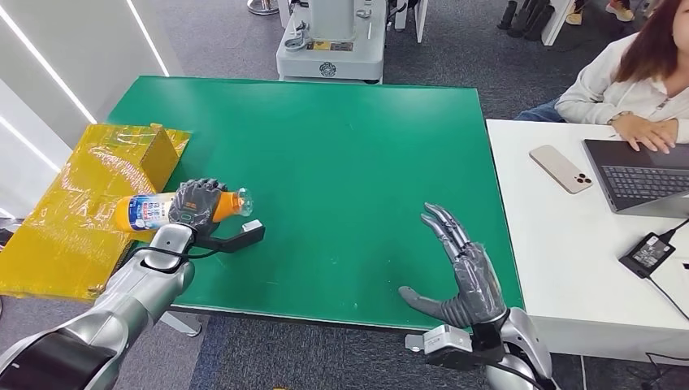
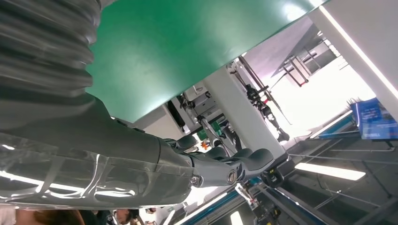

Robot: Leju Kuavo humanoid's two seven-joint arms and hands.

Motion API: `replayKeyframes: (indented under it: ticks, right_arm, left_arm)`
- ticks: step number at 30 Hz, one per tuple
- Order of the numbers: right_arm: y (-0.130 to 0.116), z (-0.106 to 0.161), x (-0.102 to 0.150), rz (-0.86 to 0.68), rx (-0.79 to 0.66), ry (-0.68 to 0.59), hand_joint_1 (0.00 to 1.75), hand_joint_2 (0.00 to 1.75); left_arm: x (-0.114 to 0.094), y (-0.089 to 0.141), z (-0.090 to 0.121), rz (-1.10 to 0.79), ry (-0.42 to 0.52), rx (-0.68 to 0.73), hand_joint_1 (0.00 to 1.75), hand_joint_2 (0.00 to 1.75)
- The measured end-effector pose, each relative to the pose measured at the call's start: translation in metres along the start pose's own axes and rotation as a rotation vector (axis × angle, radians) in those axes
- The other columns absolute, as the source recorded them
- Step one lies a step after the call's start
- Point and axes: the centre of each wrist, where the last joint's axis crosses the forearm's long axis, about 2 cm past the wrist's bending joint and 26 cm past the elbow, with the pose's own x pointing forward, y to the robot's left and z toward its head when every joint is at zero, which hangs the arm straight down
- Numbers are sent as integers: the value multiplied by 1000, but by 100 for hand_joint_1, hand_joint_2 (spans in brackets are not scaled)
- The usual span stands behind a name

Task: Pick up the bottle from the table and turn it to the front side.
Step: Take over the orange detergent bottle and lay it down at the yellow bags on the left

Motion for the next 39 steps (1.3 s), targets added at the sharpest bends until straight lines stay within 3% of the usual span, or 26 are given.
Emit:
replayKeyframes:
  ticks: [11, 18, 20, 24, 31, 39]
  right_arm:
    - [14, -3, 9, 20, 53, -12, 0, 175]
    - [20, -7, 16, 6, 78, -2, 0, 175]
    - [20, -7, 16, -4, 80, 1, 0, 175]
    - [23, -10, 19, -17, 79, 15, 0, 175]
    - [26, -6, 21, -34, 73, 51, 0, 175]
    - [21, -6, 18, -51, 62, 80, 0, 175]
  left_arm:
    - [4, -12, 7, -149, -25, -123, 175, 175]
    - [0, -14, 7, -147, 26, -149, 174, 175]
    - [-2, -15, 8, -161, 37, -162, 161, 175]
    - [-5, -17, 8, -173, 78, -184, 3, 175]
    - [-15, -24, 13, -198, 156, -202, 0, 175]
    - [-15, -31, 18, -194, 172, -212, 0, 175]
